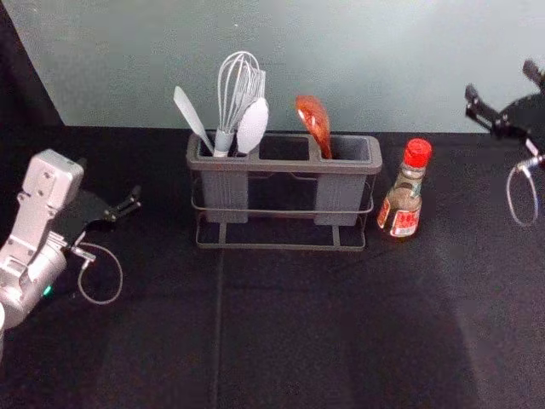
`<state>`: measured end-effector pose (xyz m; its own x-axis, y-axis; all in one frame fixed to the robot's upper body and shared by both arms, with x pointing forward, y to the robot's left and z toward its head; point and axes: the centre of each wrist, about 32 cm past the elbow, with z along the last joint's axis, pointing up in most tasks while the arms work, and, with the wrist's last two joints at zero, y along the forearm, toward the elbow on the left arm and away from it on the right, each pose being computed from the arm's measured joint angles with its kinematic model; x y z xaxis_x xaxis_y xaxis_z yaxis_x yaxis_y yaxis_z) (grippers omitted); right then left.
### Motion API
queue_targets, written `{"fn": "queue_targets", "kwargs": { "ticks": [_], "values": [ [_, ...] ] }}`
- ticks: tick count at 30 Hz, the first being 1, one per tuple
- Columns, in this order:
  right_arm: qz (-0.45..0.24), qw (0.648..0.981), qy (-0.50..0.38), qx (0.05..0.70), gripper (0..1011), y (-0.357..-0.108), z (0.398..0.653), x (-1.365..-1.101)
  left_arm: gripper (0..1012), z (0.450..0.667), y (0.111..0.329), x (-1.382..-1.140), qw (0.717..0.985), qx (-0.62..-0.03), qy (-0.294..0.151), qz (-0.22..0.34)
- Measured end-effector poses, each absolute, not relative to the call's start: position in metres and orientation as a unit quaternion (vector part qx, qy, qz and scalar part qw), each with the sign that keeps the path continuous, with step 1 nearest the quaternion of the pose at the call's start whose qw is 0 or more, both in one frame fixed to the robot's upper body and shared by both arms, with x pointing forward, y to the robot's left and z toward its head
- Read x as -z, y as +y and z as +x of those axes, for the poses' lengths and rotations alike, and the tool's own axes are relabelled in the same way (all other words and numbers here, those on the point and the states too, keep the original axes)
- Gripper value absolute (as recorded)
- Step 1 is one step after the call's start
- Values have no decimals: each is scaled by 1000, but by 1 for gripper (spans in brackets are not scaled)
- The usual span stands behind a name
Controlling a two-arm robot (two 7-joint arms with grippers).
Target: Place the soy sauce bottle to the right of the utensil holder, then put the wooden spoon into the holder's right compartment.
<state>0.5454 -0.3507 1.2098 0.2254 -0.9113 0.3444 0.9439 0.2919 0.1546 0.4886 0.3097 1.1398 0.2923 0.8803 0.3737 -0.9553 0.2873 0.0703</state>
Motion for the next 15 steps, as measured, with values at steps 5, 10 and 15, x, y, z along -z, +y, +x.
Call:
{"fn": "queue_targets", "kwargs": {
  "ticks": [5,10,15],
  "values": [
    [-67,782,-157,599,1004,-348,541,-1199,1011,489,310,-1140,791,-580,-132,141],
    [-80,785,-134,599,1004,-344,538,-1187,1011,489,310,-1140,791,-580,-132,141],
    [-90,788,-116,597,1004,-340,534,-1171,1011,489,310,-1140,791,-580,-132,141]
  ]
}}
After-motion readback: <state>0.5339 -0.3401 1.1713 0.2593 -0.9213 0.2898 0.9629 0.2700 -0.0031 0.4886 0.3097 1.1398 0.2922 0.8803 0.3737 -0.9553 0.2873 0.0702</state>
